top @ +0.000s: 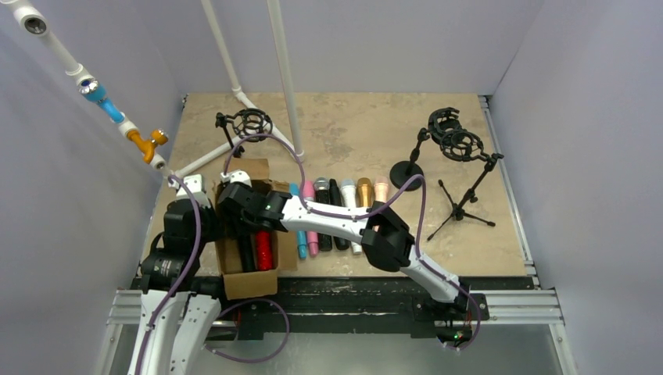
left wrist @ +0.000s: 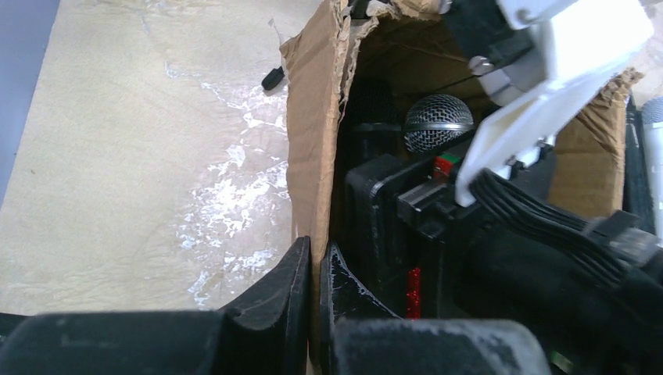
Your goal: Attach the microphones to the stand
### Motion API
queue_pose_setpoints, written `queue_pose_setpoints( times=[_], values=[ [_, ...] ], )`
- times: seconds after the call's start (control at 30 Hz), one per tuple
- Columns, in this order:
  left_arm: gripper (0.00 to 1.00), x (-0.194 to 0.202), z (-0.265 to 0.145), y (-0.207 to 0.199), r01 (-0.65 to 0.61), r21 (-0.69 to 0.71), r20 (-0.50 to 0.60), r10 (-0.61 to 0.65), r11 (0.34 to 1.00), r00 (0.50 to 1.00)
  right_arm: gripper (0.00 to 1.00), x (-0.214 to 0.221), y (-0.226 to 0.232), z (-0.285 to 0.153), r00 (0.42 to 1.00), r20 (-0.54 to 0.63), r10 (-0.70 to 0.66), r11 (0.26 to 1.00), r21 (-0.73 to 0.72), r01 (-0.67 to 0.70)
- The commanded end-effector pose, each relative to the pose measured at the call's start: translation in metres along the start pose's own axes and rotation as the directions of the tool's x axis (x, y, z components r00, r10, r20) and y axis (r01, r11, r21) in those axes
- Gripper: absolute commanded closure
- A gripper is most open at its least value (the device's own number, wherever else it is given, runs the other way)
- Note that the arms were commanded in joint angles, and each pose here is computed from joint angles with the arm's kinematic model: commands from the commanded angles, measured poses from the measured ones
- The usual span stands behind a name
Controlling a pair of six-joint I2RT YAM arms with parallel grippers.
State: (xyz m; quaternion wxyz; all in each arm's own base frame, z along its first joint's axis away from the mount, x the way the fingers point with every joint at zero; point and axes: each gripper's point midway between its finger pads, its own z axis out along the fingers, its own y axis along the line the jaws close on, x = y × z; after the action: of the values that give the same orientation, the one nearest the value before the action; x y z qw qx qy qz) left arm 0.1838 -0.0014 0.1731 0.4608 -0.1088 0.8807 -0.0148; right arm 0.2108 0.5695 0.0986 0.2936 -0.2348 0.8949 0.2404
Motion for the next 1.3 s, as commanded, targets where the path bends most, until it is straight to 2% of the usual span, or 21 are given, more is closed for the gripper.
queue_pose_setpoints(
  times=[0.0, 0.17, 0.33, 0.57, 0.73, 0.97, 1.07, 1.27],
  values=[
    [1.0, -0.042, -0.022, -0.024, 0.075, 0.125, 0.132, -0.092, 0.989, 0.987, 0.41, -0.011, 0.0, 0.009, 0.999, 0.053, 0.011, 1.0, 0.014, -0.011],
    [1.0, -0.04, -0.021, -0.022, 0.079, 0.112, 0.125, -0.093, 0.991, 0.988, 0.49, -0.017, 0.002, 0.004, 0.997, 0.08, 0.02, 1.0, 0.001, -0.02],
    [1.0, -0.039, -0.017, -0.011, 0.065, 0.048, 0.13, -0.071, 0.997, 0.989, 0.72, -0.041, 0.015, -0.027, 0.991, 0.123, 0.043, 0.997, -0.069, -0.035],
    [1.0, -0.038, -0.013, 0.002, 0.04, -0.023, 0.13, -0.037, 0.999, 0.991, 0.9, -0.075, 0.025, -0.08, 0.984, 0.147, 0.099, 0.979, -0.191, -0.07],
    [1.0, -0.037, -0.012, 0.001, 0.037, -0.02, 0.128, -0.034, 0.999, 0.991, 0.95, -0.091, 0.027, -0.108, 0.983, 0.141, 0.12, 0.961, -0.264, -0.08],
    [1.0, -0.037, -0.011, 0.003, 0.03, -0.028, 0.124, -0.026, 0.999, 0.992, 0.96, -0.103, 0.019, -0.14, 0.984, 0.111, 0.137, 0.931, -0.354, -0.09],
    [1.0, -0.037, -0.011, 0.004, 0.025, -0.037, 0.125, -0.02, 0.999, 0.992, 0.96, -0.108, -0.008, -0.156, 0.984, 0.11, 0.143, 0.939, -0.33, -0.099],
    [1.0, -0.037, -0.008, 0.006, 0.018, -0.053, 0.115, -0.012, 0.998, 0.993, 0.98, -0.101, -0.09, -0.192, 0.976, 0.137, 0.169, 0.966, -0.222, -0.136]
  ],
)
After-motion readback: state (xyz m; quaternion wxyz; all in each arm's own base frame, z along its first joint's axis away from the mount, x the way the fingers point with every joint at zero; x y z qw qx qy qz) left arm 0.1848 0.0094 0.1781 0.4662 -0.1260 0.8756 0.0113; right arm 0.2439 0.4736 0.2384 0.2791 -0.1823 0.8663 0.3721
